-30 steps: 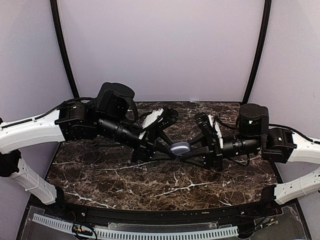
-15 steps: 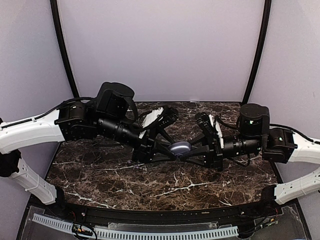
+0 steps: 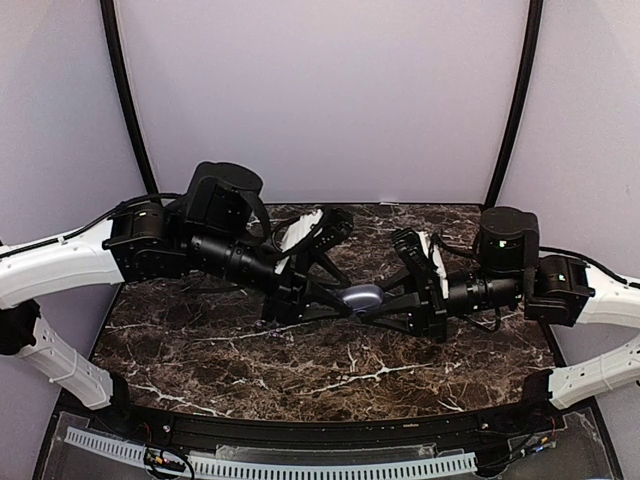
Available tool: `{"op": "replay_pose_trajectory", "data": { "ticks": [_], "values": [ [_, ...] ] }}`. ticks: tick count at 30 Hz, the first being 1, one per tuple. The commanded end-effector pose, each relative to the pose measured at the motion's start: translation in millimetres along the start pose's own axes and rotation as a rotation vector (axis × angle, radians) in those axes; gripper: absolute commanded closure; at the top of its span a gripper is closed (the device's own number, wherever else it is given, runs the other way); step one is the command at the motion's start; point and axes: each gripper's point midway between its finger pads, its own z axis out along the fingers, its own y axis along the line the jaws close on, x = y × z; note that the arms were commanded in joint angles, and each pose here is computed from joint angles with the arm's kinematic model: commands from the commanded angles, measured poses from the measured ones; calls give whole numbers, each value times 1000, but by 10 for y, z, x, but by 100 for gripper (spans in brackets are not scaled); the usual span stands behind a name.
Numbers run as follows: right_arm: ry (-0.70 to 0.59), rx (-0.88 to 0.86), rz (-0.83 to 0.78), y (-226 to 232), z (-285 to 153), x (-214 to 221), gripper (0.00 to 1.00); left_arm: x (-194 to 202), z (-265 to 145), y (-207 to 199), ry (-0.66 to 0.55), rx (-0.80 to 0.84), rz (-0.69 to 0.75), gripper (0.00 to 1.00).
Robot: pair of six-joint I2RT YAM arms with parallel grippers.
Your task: Insert the wireless bluetooth earbuds into the charging case
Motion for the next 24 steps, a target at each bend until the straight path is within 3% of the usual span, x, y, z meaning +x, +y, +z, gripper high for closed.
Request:
{"op": "replay_pose_trajectory", "data": {
  "ticks": [1,14,19,24],
  "values": [
    [14,-51,-28,85,7,51,100,-302,-298,93,-100,-77,16,54],
    [21,-42,-34,72,8,81,100,-281,-286,98,-106,-40,2,54],
    [23,-8,-15,-2,39,99,100,-287,-283,-112,-125,58,58,43],
    [25,5,-4,-29,53,94,100,-209,-180,-134,-90,66,68,38]
  ]
}}
